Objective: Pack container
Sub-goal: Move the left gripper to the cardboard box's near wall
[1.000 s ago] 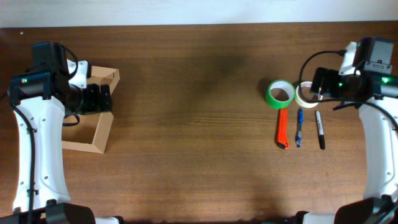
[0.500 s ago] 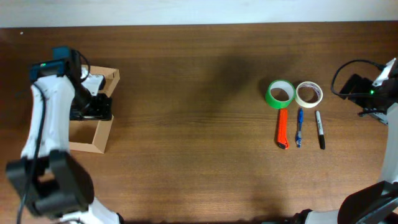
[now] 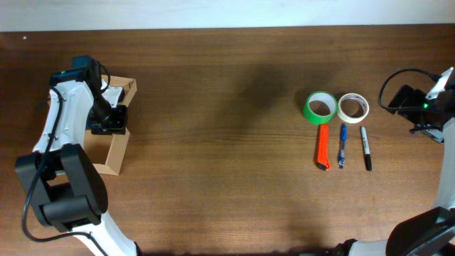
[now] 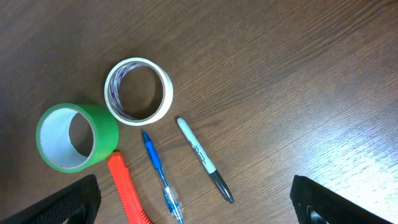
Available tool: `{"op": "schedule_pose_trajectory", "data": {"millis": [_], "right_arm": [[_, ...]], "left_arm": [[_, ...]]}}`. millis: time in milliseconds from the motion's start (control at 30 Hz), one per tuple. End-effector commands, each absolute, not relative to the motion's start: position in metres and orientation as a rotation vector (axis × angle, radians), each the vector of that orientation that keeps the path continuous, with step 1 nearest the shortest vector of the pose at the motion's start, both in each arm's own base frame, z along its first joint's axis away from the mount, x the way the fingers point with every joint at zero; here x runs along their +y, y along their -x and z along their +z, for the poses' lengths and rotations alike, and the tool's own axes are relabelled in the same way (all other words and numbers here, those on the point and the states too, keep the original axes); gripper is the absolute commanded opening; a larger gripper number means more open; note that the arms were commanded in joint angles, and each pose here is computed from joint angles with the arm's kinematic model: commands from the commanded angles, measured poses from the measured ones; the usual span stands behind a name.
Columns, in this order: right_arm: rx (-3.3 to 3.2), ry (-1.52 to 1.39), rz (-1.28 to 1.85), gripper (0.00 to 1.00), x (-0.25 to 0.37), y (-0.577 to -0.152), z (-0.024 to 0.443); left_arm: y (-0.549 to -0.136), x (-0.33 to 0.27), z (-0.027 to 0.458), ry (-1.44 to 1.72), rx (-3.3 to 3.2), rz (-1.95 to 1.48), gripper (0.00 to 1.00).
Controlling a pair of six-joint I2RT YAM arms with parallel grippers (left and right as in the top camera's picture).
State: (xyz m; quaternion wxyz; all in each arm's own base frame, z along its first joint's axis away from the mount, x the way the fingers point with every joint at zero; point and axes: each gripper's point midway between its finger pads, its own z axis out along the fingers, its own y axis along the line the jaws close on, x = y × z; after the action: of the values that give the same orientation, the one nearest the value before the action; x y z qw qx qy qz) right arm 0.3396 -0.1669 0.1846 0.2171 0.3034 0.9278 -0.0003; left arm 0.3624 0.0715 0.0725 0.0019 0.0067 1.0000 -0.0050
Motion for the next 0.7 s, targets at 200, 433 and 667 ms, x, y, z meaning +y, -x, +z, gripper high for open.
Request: {"op": "schedule_pose_trajectory", "data": {"millis": [200,433,667], "right_arm": [[2.545,-0.844,0.009,0.99,-0.169,-0.344,0.192],[2.545,-0.845,0.01,0.99,-0.169,-0.344,0.192],[2.545,-0.844,0.009,0.99,-0.169,-0.344,0.192]], "left_arm": [[-0.353,0.07,0.046,0.027,3.164,-0.025,0.19],[-0.353,0.059,0.048,0.073,3.165,-0.079,0.02],[-0.369,0.025,0.077,0.059,3.138,-0.072,0.02]]}}
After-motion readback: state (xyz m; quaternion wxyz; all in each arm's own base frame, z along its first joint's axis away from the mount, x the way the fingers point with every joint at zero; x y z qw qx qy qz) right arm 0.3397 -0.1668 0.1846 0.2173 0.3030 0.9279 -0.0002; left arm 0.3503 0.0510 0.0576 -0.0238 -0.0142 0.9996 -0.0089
